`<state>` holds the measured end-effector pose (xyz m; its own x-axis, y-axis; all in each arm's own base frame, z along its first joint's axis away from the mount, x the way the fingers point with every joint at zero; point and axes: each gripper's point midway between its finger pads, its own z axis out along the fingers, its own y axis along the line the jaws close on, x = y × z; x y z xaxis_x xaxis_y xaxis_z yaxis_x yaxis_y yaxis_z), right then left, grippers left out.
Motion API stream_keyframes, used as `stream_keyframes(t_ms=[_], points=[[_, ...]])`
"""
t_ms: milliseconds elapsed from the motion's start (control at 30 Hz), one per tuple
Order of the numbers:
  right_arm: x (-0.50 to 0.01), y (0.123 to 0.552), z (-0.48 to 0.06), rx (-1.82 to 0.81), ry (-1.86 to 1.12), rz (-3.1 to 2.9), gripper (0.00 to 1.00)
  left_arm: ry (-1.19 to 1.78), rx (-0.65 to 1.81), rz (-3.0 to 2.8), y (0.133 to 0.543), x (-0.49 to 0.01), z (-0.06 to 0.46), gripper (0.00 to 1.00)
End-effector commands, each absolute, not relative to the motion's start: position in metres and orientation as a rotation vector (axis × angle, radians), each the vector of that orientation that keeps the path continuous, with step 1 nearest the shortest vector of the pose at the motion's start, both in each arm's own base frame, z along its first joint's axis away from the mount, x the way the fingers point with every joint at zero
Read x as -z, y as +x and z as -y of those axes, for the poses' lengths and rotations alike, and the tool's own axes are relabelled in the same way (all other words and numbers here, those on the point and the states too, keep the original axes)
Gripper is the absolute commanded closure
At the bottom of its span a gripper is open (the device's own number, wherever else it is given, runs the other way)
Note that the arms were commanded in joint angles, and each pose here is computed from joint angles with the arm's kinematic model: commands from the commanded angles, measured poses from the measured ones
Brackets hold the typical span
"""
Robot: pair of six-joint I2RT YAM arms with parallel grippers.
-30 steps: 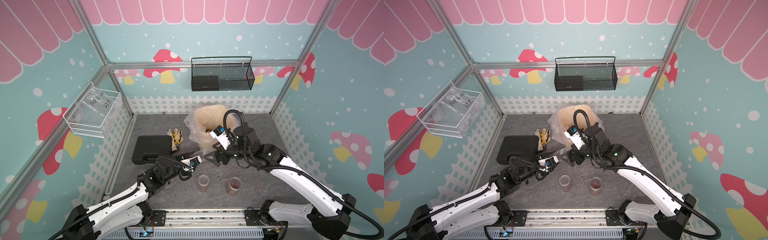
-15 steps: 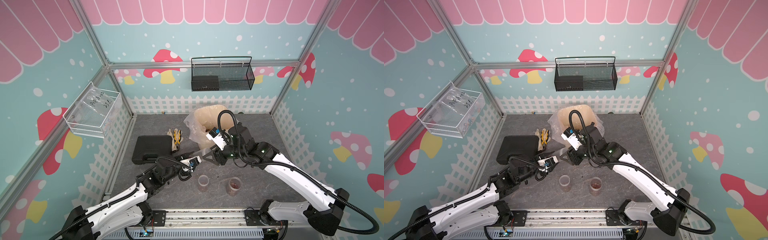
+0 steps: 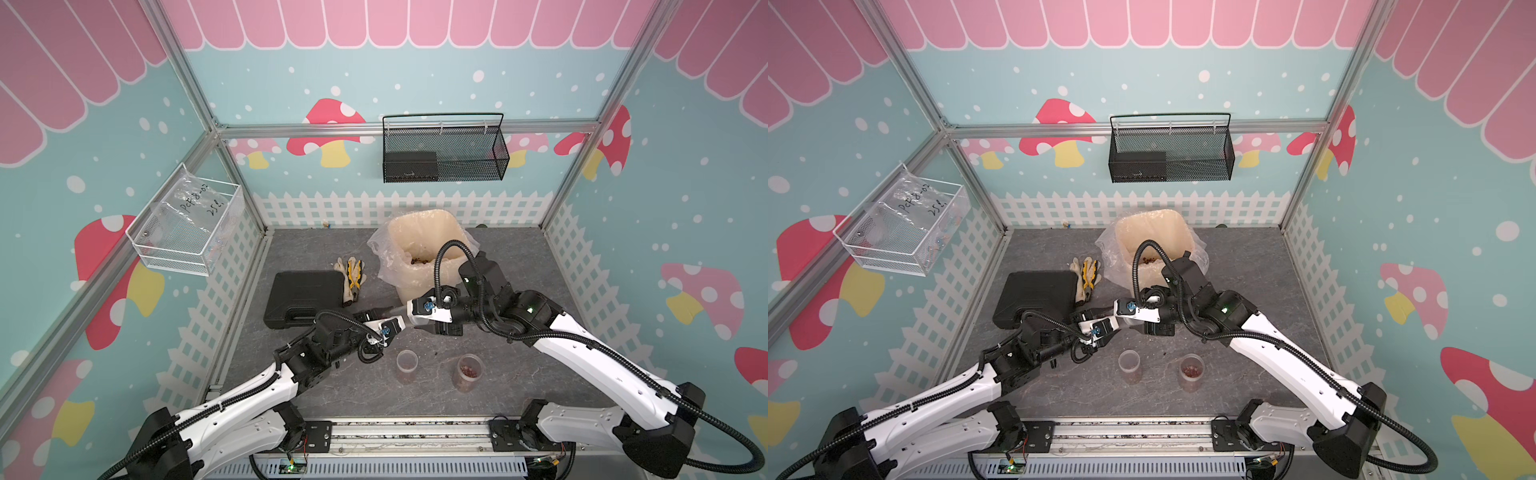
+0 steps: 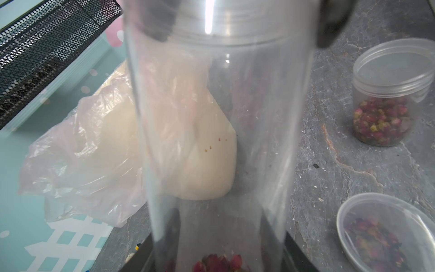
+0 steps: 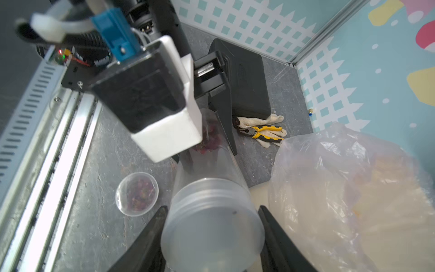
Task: Empty the moldy dried flower tea in the jars
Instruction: Unscrew the lid from the jar.
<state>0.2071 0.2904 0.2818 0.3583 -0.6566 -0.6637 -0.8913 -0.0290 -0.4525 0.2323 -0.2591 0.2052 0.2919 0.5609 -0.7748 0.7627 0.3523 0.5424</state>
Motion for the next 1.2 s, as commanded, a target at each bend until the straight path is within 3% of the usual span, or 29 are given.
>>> stream_keyframes(t_ms=[0,67,100,233,333,733,900,1167], points=[[-0.302,0.250,-0.291,-0.003,-1.793,-1.176,0.93,1.395,0.327,-1.345,0.213,-0.206,0.273,0.82],[-0.301,0.249,-0.293,-0.026,-1.789,-1.186,0.84,1.390,0.315,-1.348,0.214,-0.206,0.272,0.82],[-0.304,0.247,-0.294,-0.059,-1.769,-1.197,0.72,1.384,0.305,-1.350,0.216,-0.207,0.271,0.82],[-0.339,0.232,-0.300,-0.276,-1.578,-1.263,0.42,1.331,0.228,-1.365,0.227,-0.210,0.263,0.82],[-0.360,0.215,-0.298,-0.463,-1.421,-1.331,0.29,1.289,0.173,-1.369,0.235,-0.213,0.258,0.82],[-0.359,0.203,-0.279,-0.874,-0.937,-1.823,0.24,1.241,0.125,-1.350,0.238,-0.222,0.250,0.81],[-0.328,0.201,-0.282,-0.929,-0.906,-1.996,0.22,1.240,0.137,-1.348,0.238,-0.223,0.251,0.81],[-0.307,0.204,-0.286,-0.926,-0.915,-2.056,0.25,1.237,0.150,-1.345,0.235,-0.225,0.251,0.81]])
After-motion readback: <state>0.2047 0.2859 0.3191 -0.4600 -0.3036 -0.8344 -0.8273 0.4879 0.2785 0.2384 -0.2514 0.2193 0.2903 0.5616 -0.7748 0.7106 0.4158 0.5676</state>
